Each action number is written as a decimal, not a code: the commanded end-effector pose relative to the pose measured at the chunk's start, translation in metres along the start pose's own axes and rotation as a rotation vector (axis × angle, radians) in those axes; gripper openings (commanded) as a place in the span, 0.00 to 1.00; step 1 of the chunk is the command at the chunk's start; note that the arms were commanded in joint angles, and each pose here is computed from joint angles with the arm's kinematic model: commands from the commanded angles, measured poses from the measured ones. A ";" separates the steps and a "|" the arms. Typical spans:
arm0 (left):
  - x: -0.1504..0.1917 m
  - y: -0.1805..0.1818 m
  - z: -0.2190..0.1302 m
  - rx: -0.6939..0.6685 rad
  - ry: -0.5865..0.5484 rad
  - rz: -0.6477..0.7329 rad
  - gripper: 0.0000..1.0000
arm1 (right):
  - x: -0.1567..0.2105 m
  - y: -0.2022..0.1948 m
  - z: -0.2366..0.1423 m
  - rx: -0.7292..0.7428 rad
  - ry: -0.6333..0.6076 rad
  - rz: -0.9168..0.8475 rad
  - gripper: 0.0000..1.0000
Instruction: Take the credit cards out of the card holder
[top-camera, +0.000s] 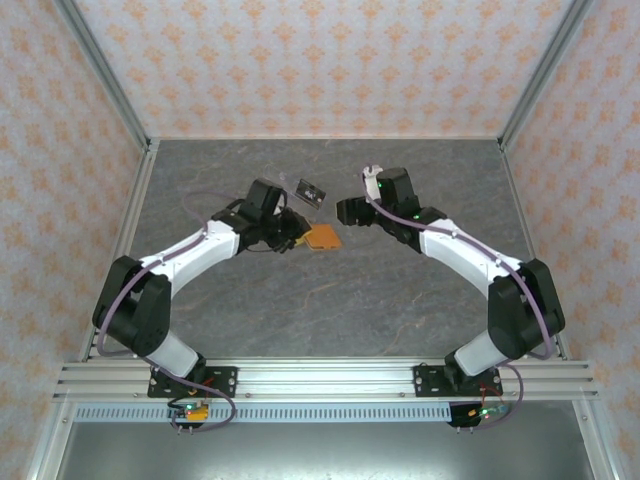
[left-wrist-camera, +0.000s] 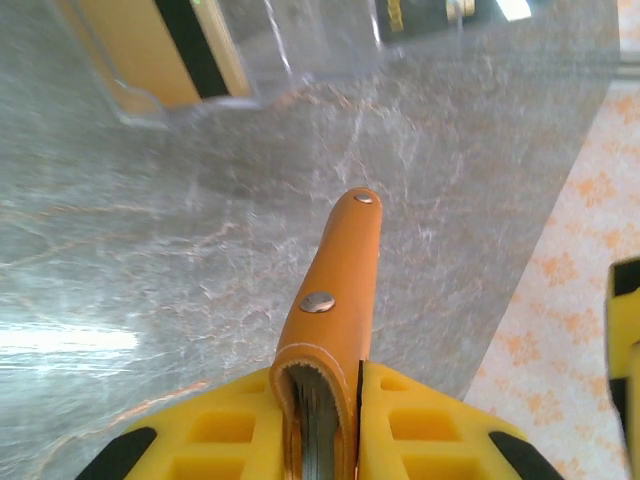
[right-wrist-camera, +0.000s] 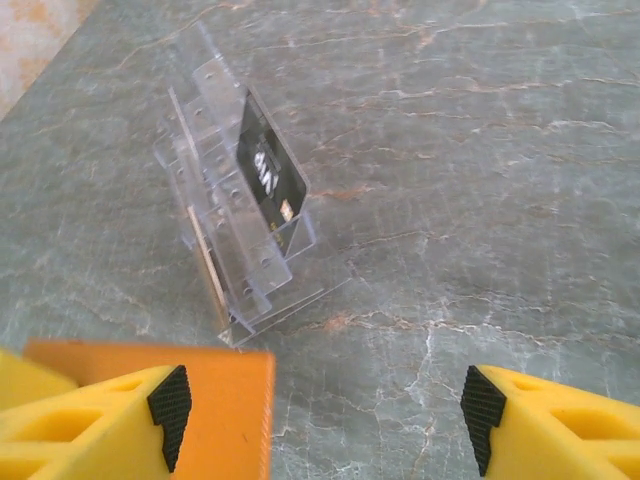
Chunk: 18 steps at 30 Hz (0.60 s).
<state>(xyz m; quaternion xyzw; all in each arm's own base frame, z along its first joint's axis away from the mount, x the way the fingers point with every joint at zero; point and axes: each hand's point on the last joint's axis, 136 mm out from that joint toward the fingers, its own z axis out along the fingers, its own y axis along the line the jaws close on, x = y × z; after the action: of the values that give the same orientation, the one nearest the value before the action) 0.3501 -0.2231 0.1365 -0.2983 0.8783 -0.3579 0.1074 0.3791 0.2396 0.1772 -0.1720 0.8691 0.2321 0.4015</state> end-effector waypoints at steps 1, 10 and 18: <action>-0.007 0.000 -0.022 -0.036 -0.008 -0.062 0.18 | -0.013 0.036 -0.008 -0.123 -0.109 -0.252 0.75; -0.020 -0.012 -0.028 -0.013 -0.022 -0.185 0.15 | 0.032 0.084 0.004 -0.296 -0.079 -0.548 0.77; -0.022 -0.011 -0.027 -0.029 -0.022 -0.211 0.16 | 0.053 0.100 0.015 -0.311 -0.094 -0.708 0.71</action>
<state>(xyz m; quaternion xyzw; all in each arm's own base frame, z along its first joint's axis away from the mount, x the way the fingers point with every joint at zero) 0.3591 -0.2025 0.1583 -0.3791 0.8536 -0.3480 0.0812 0.3098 0.3126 0.1488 -0.4710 0.7317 0.2280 0.4369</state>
